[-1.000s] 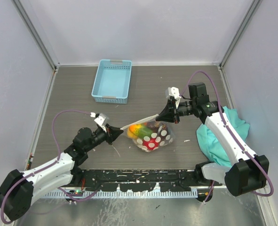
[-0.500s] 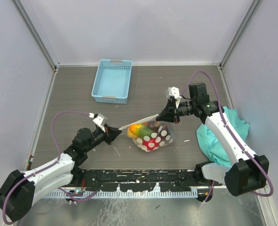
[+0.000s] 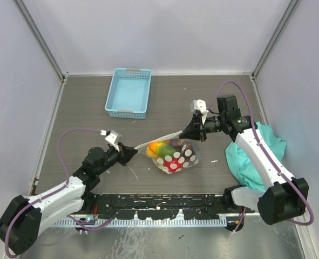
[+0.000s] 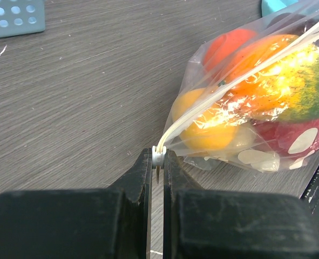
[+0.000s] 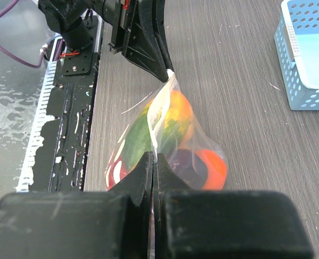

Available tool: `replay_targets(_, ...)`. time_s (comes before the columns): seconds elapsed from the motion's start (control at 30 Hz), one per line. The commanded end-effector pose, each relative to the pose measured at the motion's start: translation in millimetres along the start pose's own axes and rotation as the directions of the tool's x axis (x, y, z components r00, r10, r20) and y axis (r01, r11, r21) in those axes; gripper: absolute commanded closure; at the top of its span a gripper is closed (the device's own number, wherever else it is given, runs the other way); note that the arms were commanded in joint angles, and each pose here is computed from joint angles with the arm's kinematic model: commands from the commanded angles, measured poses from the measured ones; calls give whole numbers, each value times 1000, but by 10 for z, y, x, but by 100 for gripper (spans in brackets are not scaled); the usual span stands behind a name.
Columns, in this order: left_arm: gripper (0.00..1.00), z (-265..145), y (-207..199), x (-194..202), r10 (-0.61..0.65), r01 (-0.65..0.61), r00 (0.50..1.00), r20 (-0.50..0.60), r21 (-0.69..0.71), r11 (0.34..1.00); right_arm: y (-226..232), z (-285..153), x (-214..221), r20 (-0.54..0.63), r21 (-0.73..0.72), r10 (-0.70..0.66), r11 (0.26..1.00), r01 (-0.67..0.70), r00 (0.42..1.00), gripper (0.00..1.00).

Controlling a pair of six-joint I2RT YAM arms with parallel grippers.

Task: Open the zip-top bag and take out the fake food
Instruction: Unzip the zipper food storage bag at the center of the board.

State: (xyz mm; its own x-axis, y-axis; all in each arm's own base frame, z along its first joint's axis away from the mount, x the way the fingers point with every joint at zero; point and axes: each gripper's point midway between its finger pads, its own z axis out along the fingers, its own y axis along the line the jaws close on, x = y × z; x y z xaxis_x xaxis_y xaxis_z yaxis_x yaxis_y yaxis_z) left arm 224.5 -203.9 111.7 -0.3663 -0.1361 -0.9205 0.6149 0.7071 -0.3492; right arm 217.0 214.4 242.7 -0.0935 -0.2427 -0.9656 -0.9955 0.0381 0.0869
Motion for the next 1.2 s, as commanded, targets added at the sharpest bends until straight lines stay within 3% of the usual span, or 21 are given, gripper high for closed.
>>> replay_targets(0.0, 100, -10, 140, 6, -3, 4, 1000, 15, -61, 998, -11, -66, -258, 38, 9, -89, 996, 89, 995, 99)
replay_targets(0.37, 97, -16, 279, 3, -37, 40, 999, 22, -135, 990, -9, -71, -264, 39, 11, -91, 996, 91, 995, 99)
replay_targets(0.47, 76, -33, 327, -16, -63, 68, 997, 32, -170, 983, -10, -73, -264, 39, 12, -95, 995, 95, 995, 99)
replay_targets(0.67, 7, -151, 98, -171, -176, 181, 982, 61, -100, 978, -62, -72, -200, 17, 31, -100, 995, 99, 995, 99)
replay_targets(0.7, 0, -194, 47, -219, -205, 210, 977, 66, -89, 974, -80, -73, -178, 9, 37, -103, 994, 103, 995, 99)
replay_targets(0.87, 2, -455, -99, -451, -395, 408, 905, 159, -57, 911, -132, -83, -86, -33, 58, -114, 992, 115, 993, 99)
replay_targets(0.97, 2, -587, -188, -648, -433, 446, 876, 212, -17, 895, -108, -84, -32, -49, 37, -129, 991, 130, 990, 99)
replay_targets(1.03, 1, -652, -231, -815, -406, 422, 887, 218, -31, 906, -62, -82, -3, -53, 6, -148, 989, 148, 988, 99)
replay_targets(1.17, 11, -558, -315, -952, -279, 286, 956, 91, -73, 956, -6, -72, 33, -56, -41, -148, 988, 146, 987, 99)
